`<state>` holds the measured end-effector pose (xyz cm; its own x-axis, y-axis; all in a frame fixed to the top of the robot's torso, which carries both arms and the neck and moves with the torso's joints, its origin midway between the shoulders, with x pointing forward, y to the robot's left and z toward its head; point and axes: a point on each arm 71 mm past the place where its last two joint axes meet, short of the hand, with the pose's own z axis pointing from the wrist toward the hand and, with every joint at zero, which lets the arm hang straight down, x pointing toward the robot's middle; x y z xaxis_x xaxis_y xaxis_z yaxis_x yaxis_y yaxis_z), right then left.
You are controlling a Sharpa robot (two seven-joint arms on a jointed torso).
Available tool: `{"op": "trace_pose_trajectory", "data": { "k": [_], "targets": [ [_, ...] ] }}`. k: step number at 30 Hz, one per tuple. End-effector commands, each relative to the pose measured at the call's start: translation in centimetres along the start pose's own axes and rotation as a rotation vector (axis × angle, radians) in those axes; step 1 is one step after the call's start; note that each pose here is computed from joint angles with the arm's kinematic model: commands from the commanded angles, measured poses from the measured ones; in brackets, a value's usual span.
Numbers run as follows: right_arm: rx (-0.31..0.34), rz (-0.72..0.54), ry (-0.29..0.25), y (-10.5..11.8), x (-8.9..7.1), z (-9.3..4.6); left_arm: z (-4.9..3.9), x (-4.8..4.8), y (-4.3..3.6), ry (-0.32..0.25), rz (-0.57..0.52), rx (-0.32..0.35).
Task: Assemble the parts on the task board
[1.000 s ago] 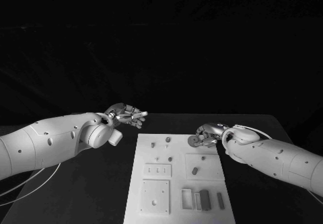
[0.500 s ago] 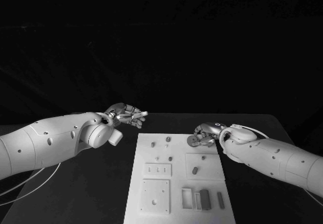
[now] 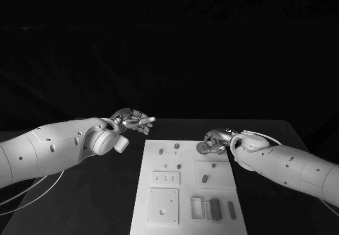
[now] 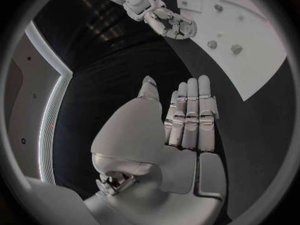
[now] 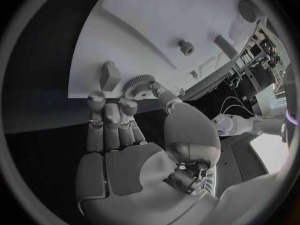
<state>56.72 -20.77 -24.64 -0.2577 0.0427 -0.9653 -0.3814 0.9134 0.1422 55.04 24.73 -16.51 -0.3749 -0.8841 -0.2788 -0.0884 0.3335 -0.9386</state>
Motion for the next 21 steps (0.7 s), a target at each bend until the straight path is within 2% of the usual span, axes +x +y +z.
{"op": "trace_pose_trajectory", "data": {
  "k": [1,6,21],
  "targets": [
    [0.008,-0.023,0.005,0.2,0.1,0.1,0.00,0.14,-0.18,0.012,0.002,0.008],
    [0.015,-0.032,-0.014,0.5,0.0,0.2,0.02,0.21,-0.21,0.014,0.003,0.009],
    [0.018,-0.057,-0.022,1.2,-0.1,0.5,-0.01,0.21,-0.20,0.013,0.003,0.007]
  ]
}}
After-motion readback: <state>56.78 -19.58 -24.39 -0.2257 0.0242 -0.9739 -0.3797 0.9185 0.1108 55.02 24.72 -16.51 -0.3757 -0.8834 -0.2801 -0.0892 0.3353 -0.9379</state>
